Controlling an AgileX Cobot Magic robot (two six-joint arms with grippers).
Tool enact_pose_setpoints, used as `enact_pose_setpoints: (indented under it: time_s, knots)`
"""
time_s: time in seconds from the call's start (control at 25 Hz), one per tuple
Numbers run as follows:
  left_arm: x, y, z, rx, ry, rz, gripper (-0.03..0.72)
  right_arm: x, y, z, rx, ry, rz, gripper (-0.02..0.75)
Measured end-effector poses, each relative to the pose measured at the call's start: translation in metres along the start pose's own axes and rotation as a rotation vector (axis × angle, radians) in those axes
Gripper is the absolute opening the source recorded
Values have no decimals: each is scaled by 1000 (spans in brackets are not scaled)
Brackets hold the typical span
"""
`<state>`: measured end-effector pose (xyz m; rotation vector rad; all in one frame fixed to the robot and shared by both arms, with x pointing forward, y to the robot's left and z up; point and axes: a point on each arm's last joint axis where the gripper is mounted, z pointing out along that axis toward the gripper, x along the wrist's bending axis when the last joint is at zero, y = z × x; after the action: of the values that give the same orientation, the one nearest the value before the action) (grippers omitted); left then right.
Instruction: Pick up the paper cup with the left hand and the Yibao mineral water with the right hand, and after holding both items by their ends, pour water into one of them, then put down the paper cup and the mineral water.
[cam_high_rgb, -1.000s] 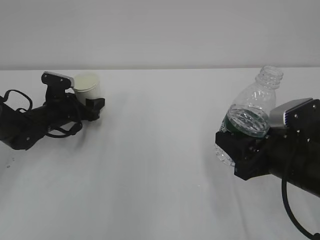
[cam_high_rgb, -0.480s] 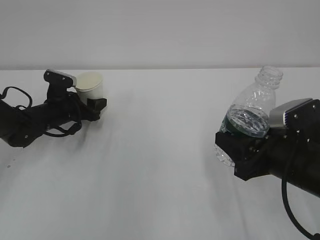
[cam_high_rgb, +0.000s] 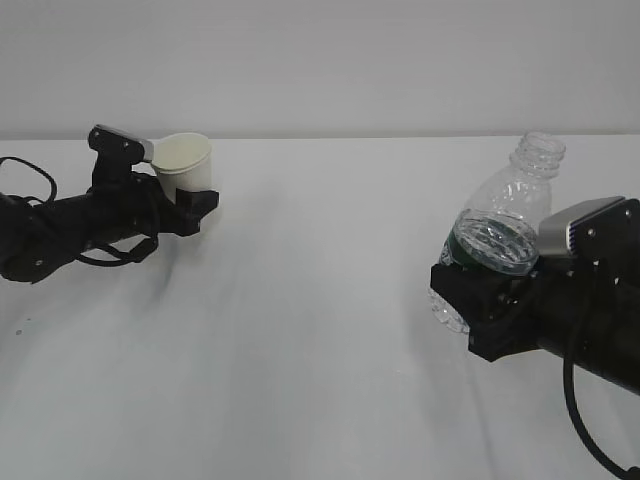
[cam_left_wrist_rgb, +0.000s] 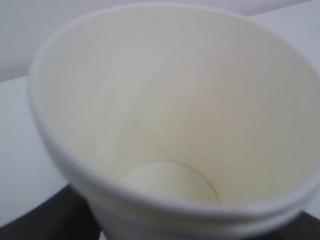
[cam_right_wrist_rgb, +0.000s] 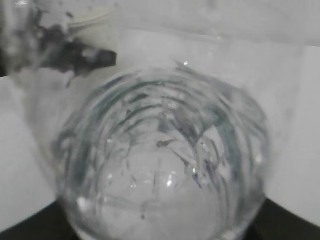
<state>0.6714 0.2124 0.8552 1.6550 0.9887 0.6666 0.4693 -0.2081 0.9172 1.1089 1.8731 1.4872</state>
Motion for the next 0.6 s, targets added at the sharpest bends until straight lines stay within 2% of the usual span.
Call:
enact_pose_setpoints:
  time_s: [0.6]
  knots:
    - [-16,16,-9,24,-200,23,473,0,0,0,0,0,0,403]
